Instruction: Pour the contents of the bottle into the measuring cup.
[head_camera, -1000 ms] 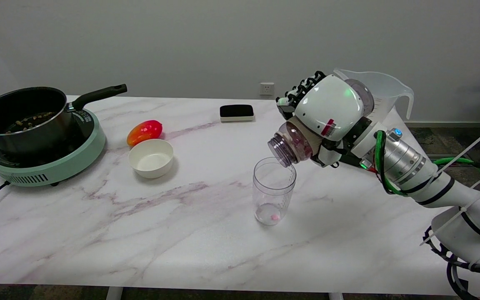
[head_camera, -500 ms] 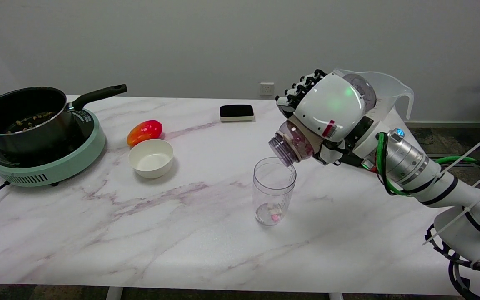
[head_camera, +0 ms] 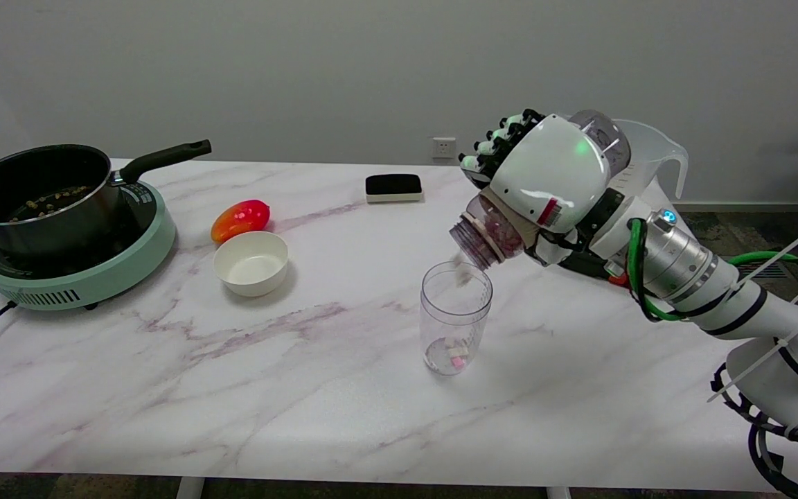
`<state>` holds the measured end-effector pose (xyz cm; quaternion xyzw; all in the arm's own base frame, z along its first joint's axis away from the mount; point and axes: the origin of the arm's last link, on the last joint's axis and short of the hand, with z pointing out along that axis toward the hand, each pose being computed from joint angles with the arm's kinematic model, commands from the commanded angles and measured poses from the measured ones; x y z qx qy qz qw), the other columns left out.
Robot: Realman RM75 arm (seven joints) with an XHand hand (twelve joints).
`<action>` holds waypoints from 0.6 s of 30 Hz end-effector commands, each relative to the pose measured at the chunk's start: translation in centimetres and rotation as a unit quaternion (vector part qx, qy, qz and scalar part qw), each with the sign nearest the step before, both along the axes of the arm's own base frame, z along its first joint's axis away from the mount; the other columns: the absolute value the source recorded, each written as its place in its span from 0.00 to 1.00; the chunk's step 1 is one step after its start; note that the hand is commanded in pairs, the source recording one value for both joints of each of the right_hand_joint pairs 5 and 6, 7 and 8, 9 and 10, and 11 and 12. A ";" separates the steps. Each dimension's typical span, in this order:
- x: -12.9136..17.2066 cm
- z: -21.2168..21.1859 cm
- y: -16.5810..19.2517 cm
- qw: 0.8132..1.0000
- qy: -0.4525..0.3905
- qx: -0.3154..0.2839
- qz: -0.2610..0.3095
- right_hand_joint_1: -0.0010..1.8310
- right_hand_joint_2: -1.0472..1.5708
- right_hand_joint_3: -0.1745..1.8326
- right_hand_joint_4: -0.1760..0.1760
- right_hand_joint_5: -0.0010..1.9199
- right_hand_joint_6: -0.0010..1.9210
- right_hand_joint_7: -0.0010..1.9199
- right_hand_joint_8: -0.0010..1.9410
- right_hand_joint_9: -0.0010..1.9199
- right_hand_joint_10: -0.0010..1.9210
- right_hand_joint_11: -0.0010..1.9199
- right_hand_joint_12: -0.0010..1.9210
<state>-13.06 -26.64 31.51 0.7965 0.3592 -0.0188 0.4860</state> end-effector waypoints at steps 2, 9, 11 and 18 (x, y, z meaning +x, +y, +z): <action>-0.1 -0.4 0.5 1.000 -0.003 0.014 0.006 0.80 0.98 0.56 0.50 1.00 1.00 1.00 0.99 0.95 0.95 0.79 0.79; -0.3 -0.7 0.6 1.000 -0.007 0.018 0.004 0.80 0.98 0.56 0.50 1.00 1.00 1.00 0.99 0.95 0.95 0.79 0.78; -0.3 -0.7 0.6 1.000 -0.007 0.018 0.004 0.80 0.98 0.56 0.50 1.00 1.00 1.00 0.99 0.95 0.95 0.78 0.78; 0.1 -0.2 0.6 1.000 0.011 0.010 0.018 0.80 0.98 0.56 0.50 1.00 1.00 1.00 0.99 0.95 0.95 0.79 0.79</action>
